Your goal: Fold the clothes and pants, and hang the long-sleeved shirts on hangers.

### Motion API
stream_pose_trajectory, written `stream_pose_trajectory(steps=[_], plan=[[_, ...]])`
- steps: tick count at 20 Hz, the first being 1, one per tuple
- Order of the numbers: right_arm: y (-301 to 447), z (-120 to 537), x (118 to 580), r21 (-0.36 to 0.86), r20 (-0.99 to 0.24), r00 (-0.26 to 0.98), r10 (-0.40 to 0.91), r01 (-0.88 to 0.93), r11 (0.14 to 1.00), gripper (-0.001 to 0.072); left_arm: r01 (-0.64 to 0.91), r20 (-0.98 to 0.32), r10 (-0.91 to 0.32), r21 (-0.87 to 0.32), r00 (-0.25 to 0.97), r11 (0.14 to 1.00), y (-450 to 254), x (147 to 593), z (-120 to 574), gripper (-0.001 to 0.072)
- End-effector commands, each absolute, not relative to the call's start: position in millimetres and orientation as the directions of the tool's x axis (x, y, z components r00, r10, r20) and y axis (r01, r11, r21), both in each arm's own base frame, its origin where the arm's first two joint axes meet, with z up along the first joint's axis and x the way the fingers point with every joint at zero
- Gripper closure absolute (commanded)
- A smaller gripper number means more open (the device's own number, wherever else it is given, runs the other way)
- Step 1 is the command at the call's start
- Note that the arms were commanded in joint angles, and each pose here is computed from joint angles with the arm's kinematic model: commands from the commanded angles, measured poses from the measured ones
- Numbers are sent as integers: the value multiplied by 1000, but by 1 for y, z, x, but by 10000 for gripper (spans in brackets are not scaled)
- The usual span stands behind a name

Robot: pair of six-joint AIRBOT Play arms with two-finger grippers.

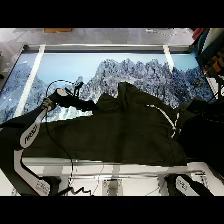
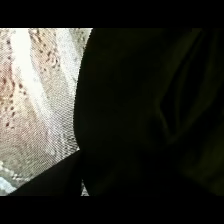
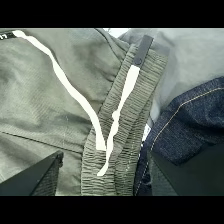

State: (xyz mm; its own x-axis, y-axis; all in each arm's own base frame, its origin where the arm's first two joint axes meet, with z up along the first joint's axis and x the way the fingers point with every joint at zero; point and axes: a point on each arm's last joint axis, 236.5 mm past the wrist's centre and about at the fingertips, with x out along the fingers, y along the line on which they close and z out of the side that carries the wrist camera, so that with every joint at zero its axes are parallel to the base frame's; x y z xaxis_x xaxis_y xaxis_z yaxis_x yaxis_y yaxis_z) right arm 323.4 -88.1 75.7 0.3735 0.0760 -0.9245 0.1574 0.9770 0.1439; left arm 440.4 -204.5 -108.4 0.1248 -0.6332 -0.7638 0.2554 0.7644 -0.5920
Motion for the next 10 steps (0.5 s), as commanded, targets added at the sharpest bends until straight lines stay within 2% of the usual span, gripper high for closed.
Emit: stream_pose_trajectory(steps=[1, 3, 6, 9, 10], plan=[[-88, 76, 324, 144, -924, 375, 77, 155, 977, 124, 284, -772, -621, -569, 137, 771, -211, 443, -118, 556], [-88, 76, 324, 144, -924, 376, 76, 156, 977, 124, 280, -765, -625, -573, 155, 770, -210, 448, -115, 688], [-88, 76, 325, 142, -923, 379, 74, 156, 977, 124, 303, -743, -628, -558, 231, 772, -201, 475, -87, 690], [-94, 79, 333, 128, -909, 414, 51, 161, 979, 126, 351, -678, -621, -514, 392, 783, -175, 523, -16, 690], [-103, 81, 339, 96, -900, 437, 14, 168, 981, 170, 364, -650, -613, -494, 449, 790, -163, 537, 11, 689]])
